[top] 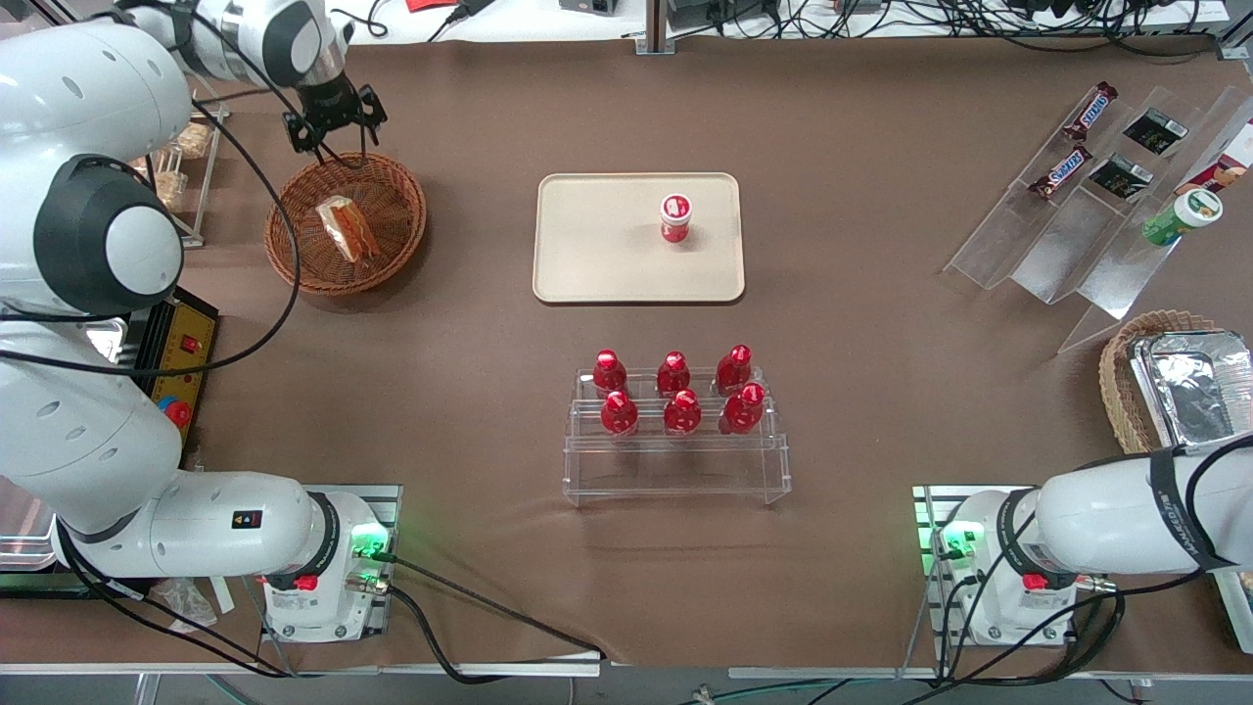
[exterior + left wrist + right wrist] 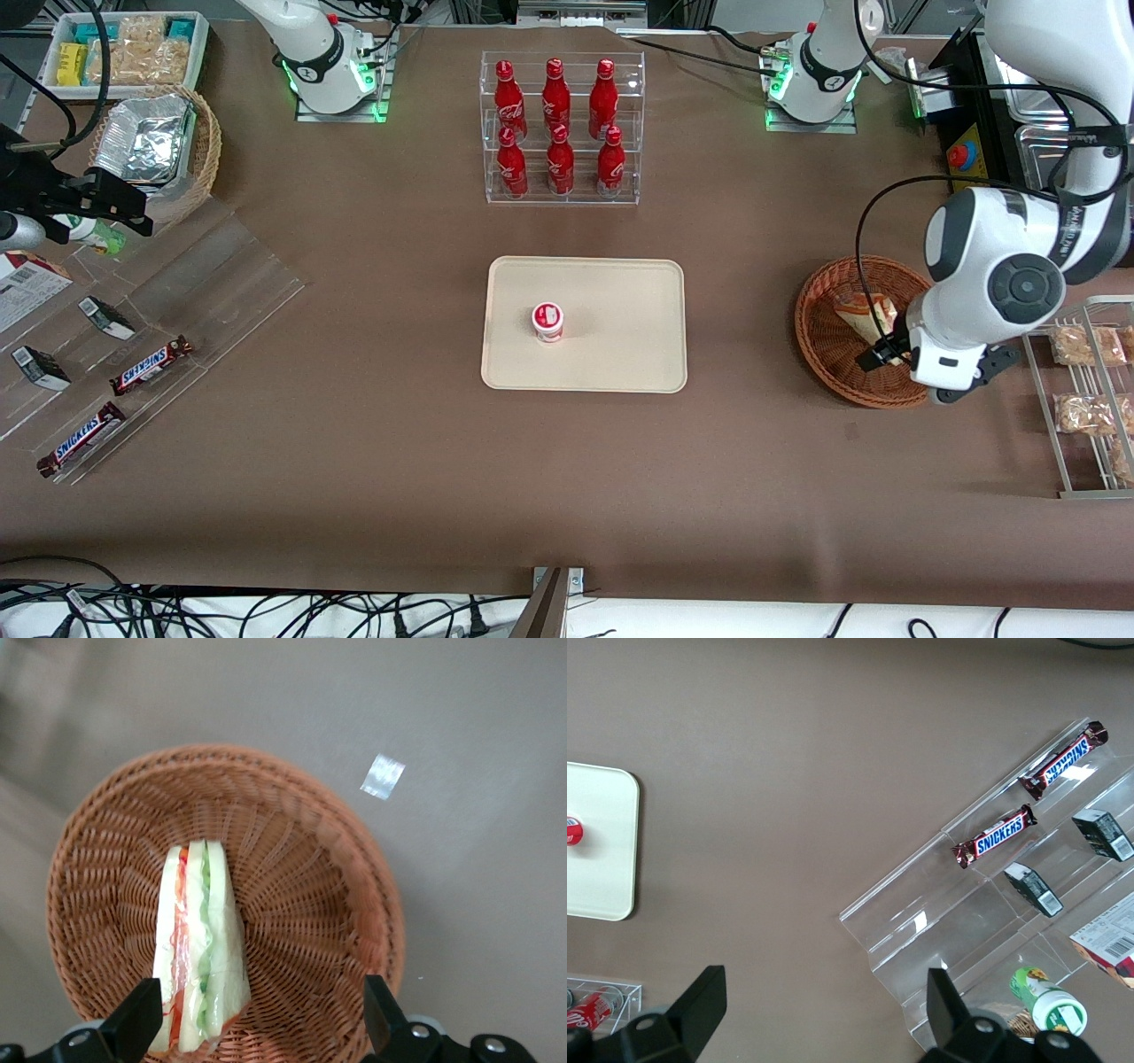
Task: Place sandwich from basket to tray
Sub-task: 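Close the left gripper on the wrapped sandwich and lift it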
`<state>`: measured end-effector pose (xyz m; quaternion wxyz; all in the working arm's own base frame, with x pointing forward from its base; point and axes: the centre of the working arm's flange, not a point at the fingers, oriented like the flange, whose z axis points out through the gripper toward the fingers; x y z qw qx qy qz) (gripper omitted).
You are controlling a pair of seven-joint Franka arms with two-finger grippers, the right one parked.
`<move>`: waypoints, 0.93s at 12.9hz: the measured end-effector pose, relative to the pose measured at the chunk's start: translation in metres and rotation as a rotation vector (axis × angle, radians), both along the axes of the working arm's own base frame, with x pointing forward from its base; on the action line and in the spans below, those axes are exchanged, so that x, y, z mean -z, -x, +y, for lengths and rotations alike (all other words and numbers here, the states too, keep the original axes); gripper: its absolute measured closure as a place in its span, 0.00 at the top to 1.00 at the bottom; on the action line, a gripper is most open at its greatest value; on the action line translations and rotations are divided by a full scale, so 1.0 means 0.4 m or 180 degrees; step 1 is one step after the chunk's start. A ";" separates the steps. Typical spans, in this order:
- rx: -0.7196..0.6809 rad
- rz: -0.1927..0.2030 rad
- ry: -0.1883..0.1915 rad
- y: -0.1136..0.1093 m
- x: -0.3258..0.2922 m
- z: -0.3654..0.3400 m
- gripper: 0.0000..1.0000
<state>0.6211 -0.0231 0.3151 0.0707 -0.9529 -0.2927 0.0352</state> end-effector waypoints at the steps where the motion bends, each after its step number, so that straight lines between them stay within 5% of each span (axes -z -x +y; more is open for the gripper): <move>1: -0.0028 -0.0018 0.0002 0.027 0.018 0.006 1.00; 6: -0.0199 -0.0134 -0.0333 0.093 0.066 0.036 1.00; 9: -0.0418 -0.0251 -0.0328 0.127 0.122 0.041 1.00; 12: -0.0507 -0.0241 -0.0334 0.138 0.136 0.044 1.00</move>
